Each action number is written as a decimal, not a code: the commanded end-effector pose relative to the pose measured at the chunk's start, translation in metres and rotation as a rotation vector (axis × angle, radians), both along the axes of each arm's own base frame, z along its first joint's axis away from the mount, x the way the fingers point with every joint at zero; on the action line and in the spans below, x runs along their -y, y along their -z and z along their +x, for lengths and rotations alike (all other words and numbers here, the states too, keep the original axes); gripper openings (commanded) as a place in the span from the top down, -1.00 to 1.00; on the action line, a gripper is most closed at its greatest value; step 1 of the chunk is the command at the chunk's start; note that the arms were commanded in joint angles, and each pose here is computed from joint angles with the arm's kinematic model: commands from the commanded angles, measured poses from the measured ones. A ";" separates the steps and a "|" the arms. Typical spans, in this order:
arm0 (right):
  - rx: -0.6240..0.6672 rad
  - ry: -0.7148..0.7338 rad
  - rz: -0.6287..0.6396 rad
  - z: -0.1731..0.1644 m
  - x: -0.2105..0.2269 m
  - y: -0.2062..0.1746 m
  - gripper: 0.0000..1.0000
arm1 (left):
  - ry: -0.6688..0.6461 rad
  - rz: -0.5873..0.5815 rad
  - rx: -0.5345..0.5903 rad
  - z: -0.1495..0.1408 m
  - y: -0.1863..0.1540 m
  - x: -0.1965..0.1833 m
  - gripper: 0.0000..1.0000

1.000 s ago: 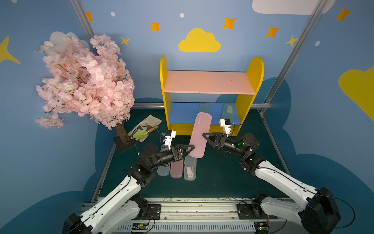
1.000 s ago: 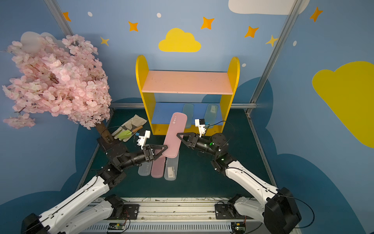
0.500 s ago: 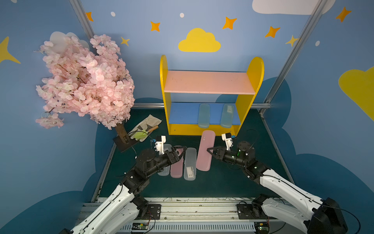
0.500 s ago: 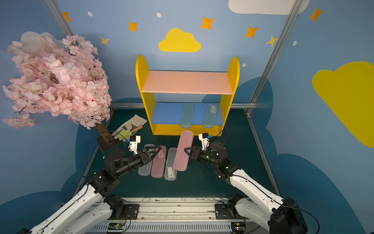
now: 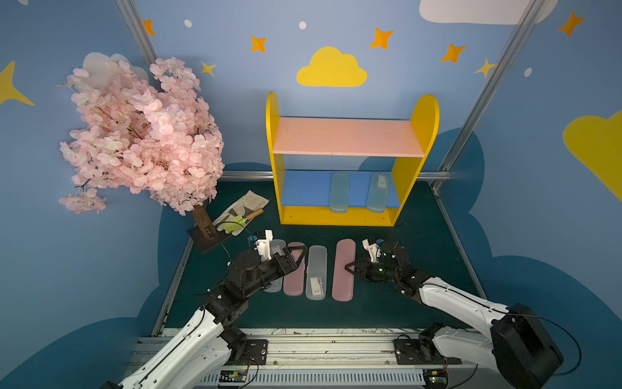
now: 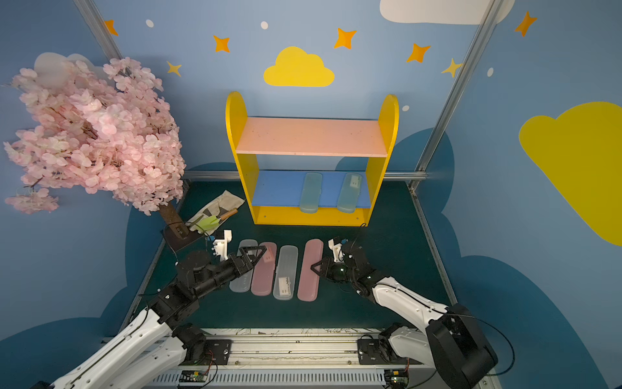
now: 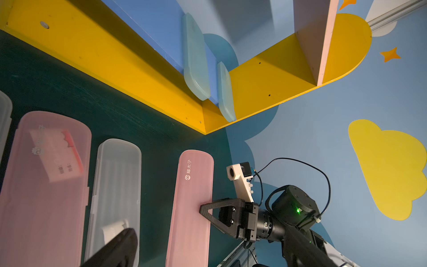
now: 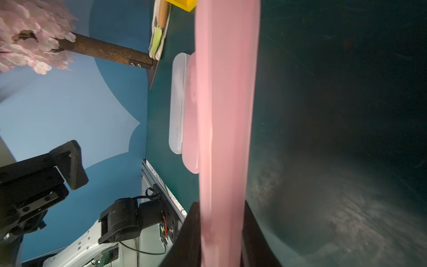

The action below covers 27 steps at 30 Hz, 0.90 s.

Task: Remove the pencil cases from the shelf
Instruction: Place the pencil case at the center of the board.

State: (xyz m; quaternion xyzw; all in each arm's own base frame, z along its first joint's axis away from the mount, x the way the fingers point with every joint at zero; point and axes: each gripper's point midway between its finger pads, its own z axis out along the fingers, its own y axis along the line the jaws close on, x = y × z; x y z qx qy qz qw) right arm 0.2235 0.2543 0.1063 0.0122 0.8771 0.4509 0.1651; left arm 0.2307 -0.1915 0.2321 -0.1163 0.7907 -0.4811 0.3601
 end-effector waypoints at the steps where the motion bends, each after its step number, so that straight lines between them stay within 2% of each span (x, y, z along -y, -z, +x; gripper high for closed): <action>1: 0.028 -0.045 0.040 0.007 -0.011 -0.007 0.63 | -0.019 -0.005 0.014 0.001 0.002 -0.004 -1.00; 9: -0.003 -0.104 0.045 0.017 -0.024 0.011 0.65 | -0.027 -0.002 0.014 0.002 0.003 -0.005 -1.00; 27: -0.072 -0.095 0.059 0.035 -0.029 0.039 0.66 | -0.039 0.004 0.011 0.003 0.007 -0.007 -1.00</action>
